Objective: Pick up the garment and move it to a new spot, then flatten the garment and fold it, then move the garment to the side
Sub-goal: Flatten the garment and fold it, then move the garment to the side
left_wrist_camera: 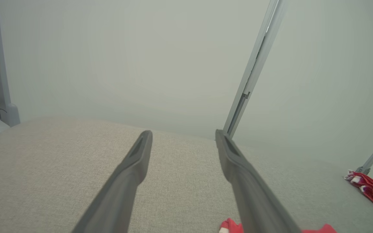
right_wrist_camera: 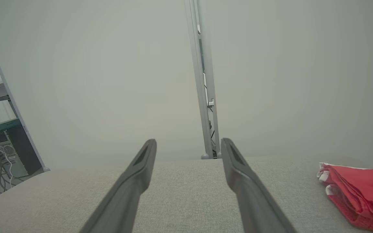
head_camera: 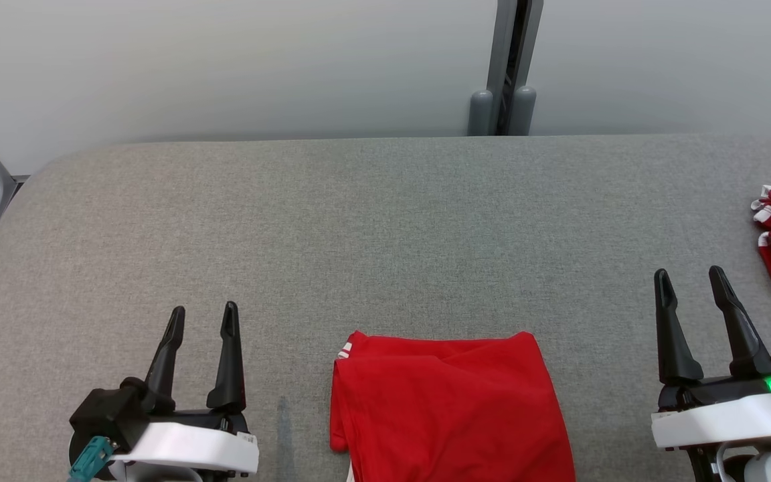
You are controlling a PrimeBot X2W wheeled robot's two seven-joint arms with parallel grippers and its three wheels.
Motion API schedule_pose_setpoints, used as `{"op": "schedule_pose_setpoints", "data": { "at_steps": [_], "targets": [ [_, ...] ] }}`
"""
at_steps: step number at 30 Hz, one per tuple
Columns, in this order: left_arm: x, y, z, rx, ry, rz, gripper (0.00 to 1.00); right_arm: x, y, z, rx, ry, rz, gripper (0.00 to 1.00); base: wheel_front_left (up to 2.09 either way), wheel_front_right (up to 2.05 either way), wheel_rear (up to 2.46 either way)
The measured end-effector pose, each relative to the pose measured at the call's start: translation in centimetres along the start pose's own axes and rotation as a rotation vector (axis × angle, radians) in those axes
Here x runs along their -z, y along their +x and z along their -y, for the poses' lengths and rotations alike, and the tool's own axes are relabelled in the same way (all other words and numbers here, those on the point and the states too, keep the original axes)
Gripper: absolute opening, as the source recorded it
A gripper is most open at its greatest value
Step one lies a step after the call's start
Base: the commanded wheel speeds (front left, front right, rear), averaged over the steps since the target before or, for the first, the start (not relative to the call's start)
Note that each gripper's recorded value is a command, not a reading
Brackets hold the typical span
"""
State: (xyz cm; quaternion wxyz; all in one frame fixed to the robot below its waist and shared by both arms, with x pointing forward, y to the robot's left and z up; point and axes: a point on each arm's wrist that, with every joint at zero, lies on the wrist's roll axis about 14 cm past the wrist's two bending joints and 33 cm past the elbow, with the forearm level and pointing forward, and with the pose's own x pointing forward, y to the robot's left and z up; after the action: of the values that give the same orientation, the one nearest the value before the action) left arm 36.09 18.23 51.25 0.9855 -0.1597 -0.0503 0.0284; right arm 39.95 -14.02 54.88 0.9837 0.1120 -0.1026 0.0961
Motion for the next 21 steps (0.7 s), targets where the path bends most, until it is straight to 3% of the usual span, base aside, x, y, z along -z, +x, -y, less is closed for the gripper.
{"op": "schedule_pose_setpoints", "data": {
  "at_steps": [21],
  "targets": [
    [0.80, -0.25, -0.07, -0.012, -0.020, -0.026, 1.00, 0.72, 0.06, -0.18, -0.004, -0.002, -0.020, 1.00, 0.00, 0.00, 0.00]
  ]
}}
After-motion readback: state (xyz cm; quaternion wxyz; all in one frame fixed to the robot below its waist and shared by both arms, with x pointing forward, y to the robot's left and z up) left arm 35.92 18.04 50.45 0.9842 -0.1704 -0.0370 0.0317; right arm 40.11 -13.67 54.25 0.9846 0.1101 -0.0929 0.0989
